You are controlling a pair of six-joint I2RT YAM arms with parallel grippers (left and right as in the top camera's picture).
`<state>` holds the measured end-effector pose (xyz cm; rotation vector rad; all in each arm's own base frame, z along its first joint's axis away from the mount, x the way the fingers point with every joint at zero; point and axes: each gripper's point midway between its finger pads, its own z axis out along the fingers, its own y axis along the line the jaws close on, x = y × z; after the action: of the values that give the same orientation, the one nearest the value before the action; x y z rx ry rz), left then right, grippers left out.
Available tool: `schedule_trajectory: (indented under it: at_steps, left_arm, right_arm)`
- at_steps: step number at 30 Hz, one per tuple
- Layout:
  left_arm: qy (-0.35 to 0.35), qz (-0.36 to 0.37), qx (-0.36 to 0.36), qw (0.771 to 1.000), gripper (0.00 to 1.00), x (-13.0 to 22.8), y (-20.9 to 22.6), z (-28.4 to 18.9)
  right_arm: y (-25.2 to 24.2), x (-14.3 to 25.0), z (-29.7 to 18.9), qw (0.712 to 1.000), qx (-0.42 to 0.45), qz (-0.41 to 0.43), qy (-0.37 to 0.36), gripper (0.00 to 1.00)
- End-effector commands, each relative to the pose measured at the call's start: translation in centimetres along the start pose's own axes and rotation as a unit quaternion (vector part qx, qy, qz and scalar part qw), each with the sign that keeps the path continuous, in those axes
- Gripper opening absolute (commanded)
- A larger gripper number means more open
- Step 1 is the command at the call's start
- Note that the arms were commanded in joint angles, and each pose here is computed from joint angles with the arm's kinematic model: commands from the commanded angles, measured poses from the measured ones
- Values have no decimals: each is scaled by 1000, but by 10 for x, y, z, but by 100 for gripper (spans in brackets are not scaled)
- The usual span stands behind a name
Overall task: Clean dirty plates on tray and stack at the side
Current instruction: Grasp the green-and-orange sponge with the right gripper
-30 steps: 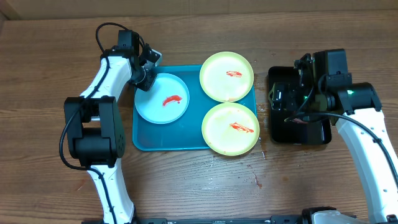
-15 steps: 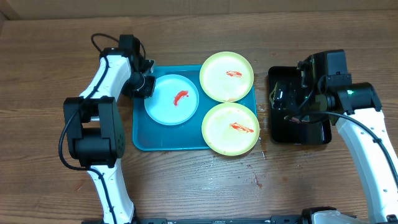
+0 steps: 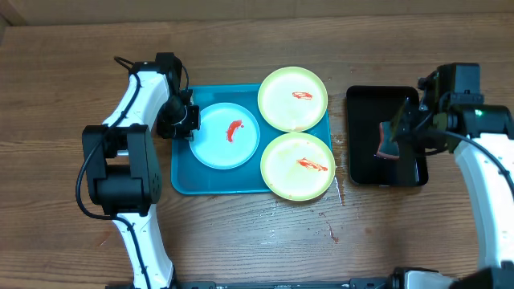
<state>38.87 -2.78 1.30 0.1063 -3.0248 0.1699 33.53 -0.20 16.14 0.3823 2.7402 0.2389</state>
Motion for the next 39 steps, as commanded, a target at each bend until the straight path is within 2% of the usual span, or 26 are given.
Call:
schedule_trajectory:
  at_steps: [1, 3, 5, 17, 23, 26, 27, 28, 34, 39]
  left_arm:
    - [9, -3, 6, 1000, 4, 2, -4, 6]
    - [10, 4, 6, 1000, 4, 2, -4, 6]
    - [9, 5, 7, 1000, 4, 2, -4, 6]
    - [10, 10, 27, 1000, 4, 3, -11, 6]
    - [9, 11, 27, 1000, 4, 2, -11, 6]
    - [9, 11, 27, 1000, 4, 2, -11, 6]
    - [8, 11, 27, 1000, 4, 1, -11, 6]
    - [8, 16, 25, 1000, 4, 1, -10, 6]
    - [6, 20, 18, 1000, 4, 0, -5, 6]
    - [3, 25, 18, 1000, 4, -1, -5, 6]
  right_arm:
    - [-8, -5, 23, 999, 14, -38, 23, 35]
    - [-18, -5, 39, 998, 40, -40, 40, 34]
    - [-27, -5, 53, 996, 60, -39, 53, 44]
    - [-43, 2, 126, 990, 80, -36, 106, 45]
    - [-56, 4, 141, 986, 110, -38, 115, 38]
    - [-57, 8, 145, 986, 110, -38, 119, 24]
    - [-58, 10, 147, 986, 111, -38, 120, 8]
    - [-58, 13, 148, 985, 111, -38, 123, 4]
    - [-55, 9, 144, 987, 105, -24, 120, 4]
    - [-19, -19, 115, 994, 31, -18, 101, 4]
